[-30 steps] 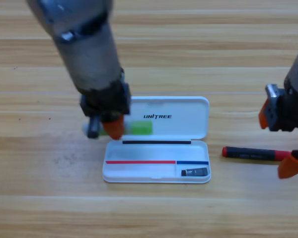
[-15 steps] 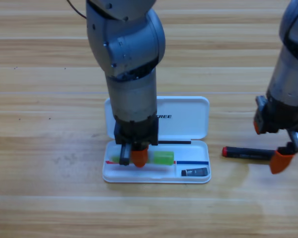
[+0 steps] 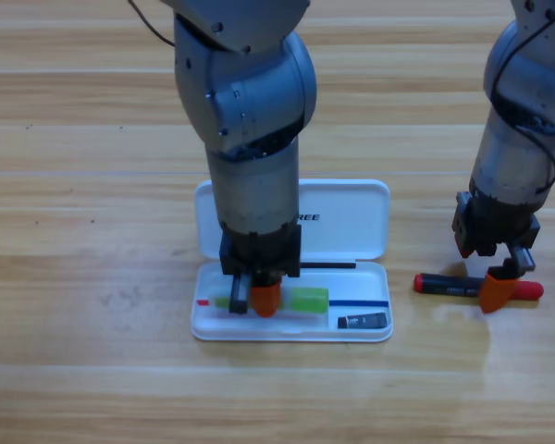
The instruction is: Clean up eraser and pencils
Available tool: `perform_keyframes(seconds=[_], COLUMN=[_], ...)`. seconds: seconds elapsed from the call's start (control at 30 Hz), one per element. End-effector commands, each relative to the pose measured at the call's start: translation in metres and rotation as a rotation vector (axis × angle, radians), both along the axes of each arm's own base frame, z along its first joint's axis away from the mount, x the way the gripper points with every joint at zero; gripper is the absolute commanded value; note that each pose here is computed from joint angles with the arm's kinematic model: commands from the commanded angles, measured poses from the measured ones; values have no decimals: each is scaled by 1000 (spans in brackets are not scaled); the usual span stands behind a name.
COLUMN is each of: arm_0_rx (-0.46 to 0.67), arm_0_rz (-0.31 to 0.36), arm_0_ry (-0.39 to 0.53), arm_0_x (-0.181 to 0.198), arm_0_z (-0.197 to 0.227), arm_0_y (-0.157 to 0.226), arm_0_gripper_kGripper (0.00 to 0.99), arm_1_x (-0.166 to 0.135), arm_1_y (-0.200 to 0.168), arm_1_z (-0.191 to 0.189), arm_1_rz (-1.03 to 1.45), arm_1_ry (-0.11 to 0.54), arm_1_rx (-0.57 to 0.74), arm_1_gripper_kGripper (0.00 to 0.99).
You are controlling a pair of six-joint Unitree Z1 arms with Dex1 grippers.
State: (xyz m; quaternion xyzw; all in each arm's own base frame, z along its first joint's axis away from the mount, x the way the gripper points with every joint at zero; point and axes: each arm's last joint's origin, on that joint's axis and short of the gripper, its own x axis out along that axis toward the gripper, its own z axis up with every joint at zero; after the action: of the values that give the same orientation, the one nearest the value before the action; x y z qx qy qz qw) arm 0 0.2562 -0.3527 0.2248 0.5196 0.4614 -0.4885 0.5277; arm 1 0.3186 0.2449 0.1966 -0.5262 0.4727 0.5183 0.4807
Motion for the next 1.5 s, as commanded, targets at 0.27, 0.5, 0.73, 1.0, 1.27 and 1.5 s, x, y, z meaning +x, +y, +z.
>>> perform_keyframes(seconds=[0.27, 0.5, 0.73, 1.0, 1.27, 1.5], arm_0_rx=[48, 48, 49, 59, 54, -29], arm_0_rz=[16, 19, 24, 38, 44, 61], arm_0_ry=[49, 50, 50, 55, 50, -10], arm_0_x=[8, 8, 9, 7, 6, -15], arm_0_z=[-33, -36, -38, -40, -36, 43], arm_0_y=[5, 7, 6, 8, 10, 38], arm_0_gripper_kGripper=[0, 0, 0, 989, 990, 990], arm_1_x=[13, 12, -9, -28, -46, -58], arm_1_y=[-4, -6, -12, -14, -4, 35], arm_1_z=[-49, -41, 26, 59, 65, 74], arm_1_rz=[12, 0, -18, -7, 30, 69], arm_1_ry=[99, 80, 68, 52, 68, 46], arm_1_rx=[-49, -66, -23, 25, 29, 47], arm_1_gripper_kGripper=[0, 0, 0, 0, 0, 0])
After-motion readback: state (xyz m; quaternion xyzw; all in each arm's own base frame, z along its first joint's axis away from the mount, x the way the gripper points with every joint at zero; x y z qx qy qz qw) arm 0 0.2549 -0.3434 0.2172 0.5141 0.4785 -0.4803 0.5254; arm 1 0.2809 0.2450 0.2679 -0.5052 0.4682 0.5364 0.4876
